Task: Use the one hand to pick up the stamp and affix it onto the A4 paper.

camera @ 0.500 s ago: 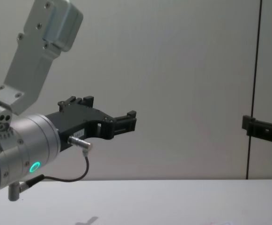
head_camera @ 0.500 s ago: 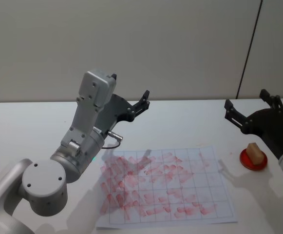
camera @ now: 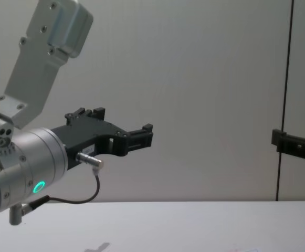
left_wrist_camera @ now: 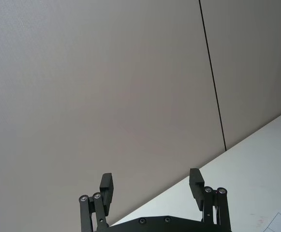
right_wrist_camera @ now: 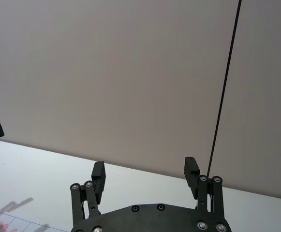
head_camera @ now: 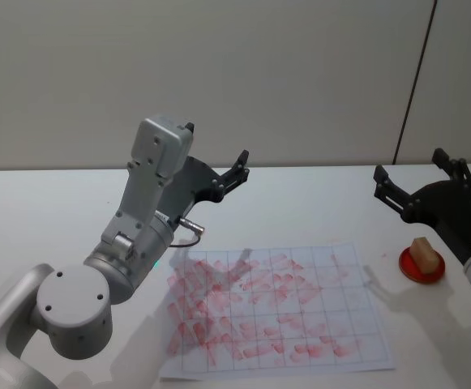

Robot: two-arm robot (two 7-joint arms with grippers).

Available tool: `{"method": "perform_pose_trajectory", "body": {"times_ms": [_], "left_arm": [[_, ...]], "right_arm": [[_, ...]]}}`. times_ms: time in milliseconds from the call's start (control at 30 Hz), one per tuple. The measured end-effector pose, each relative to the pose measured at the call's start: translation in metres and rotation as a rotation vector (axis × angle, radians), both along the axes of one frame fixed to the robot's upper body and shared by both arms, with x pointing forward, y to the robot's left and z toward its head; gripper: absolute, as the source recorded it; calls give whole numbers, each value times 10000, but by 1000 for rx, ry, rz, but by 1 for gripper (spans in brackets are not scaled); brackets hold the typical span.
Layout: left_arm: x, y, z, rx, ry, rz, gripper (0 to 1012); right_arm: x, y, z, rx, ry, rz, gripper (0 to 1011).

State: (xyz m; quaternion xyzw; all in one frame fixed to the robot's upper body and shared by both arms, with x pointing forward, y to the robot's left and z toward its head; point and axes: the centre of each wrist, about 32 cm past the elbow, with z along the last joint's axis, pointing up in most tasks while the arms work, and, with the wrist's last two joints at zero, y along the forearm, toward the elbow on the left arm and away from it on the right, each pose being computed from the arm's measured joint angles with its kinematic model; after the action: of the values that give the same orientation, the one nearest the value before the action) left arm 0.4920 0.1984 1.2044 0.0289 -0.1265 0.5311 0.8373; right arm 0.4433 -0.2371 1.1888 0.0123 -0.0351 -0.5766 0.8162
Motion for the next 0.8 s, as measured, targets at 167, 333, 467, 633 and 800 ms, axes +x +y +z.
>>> {"method": "perform_pose_trajectory", "body": {"times_ms": [167,333,467,633,800], "left_arm": [[0,0,0,0,0,0,1001],[0,0,0,0,0,0,1001],[0,0,0,0,0,0,1001],[0,0,0,0,0,0,1001],[0,0,0,0,0,0,1001]], "right_arm": [[0,0,-1,0,0,0,1001],[0,2,-1,0,0,-1,1001],[-3,26,6,-1,3,-10,1001],[-17,111,35,-4,20,-40,1001],[-34,191,59,-8,51,-77,1001]]}}
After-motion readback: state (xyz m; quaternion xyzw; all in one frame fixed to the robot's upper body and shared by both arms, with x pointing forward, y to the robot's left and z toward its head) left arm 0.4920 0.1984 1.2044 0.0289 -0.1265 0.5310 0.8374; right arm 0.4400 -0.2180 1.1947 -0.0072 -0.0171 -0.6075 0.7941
